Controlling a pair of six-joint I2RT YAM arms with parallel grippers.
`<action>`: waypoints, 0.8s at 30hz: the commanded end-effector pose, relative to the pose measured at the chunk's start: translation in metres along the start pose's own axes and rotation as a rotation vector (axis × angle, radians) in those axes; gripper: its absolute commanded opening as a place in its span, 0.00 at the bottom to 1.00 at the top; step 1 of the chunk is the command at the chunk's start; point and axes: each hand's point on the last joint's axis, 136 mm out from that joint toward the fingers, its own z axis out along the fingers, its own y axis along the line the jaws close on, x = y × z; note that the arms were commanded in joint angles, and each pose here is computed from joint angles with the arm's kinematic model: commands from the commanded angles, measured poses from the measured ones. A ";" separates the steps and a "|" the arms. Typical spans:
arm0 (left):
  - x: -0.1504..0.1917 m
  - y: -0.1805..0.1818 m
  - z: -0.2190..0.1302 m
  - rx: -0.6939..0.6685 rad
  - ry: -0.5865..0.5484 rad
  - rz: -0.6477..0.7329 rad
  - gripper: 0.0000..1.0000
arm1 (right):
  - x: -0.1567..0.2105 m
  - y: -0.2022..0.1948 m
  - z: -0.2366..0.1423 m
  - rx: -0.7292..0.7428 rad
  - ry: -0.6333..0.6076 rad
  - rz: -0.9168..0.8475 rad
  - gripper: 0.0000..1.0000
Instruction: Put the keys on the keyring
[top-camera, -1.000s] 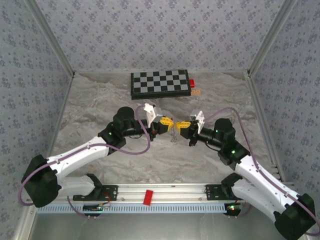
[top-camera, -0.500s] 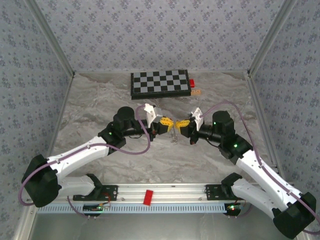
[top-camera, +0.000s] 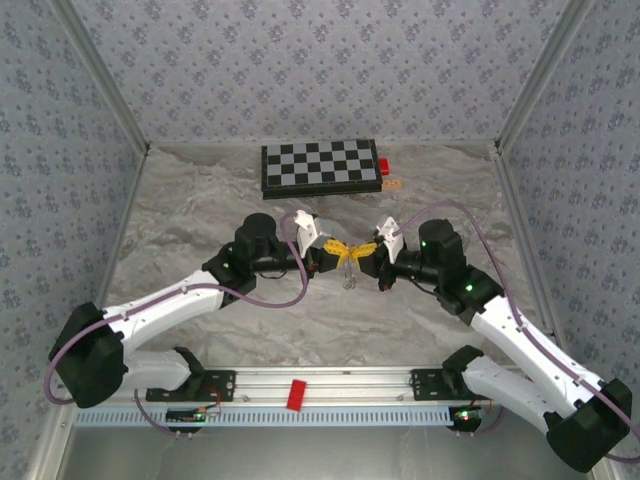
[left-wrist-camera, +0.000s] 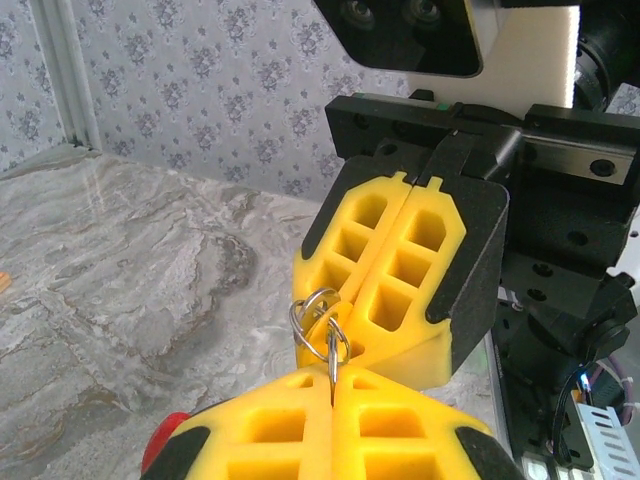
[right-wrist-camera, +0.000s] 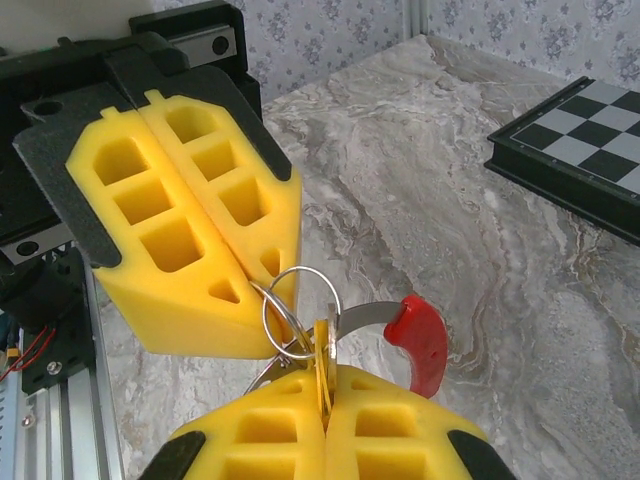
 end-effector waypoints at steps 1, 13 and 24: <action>-0.014 -0.001 -0.001 -0.006 -0.027 0.042 0.00 | -0.018 0.002 -0.013 0.023 -0.047 -0.042 0.00; -0.008 0.012 -0.006 -0.052 -0.022 -0.003 0.39 | -0.025 -0.013 -0.025 0.104 -0.061 -0.040 0.00; -0.024 0.020 -0.037 -0.162 -0.104 -0.022 0.74 | -0.024 -0.028 -0.009 0.129 -0.010 -0.022 0.00</action>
